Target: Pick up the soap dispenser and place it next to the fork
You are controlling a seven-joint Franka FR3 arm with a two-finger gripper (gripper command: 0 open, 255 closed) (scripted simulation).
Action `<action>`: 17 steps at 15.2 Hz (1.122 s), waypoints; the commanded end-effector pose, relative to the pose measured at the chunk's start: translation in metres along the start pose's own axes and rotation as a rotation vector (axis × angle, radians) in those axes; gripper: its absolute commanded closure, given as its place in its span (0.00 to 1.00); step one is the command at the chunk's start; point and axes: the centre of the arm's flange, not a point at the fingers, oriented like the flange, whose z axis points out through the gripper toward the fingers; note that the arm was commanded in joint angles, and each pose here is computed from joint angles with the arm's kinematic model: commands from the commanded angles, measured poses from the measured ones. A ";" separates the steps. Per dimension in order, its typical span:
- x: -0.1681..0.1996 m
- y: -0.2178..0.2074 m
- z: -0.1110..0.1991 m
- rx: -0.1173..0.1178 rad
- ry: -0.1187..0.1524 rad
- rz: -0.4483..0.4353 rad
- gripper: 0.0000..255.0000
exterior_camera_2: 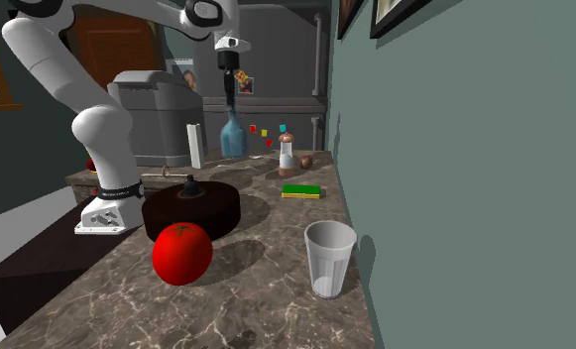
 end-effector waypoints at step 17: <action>0.001 -0.011 0.095 0.000 0.001 0.000 1.00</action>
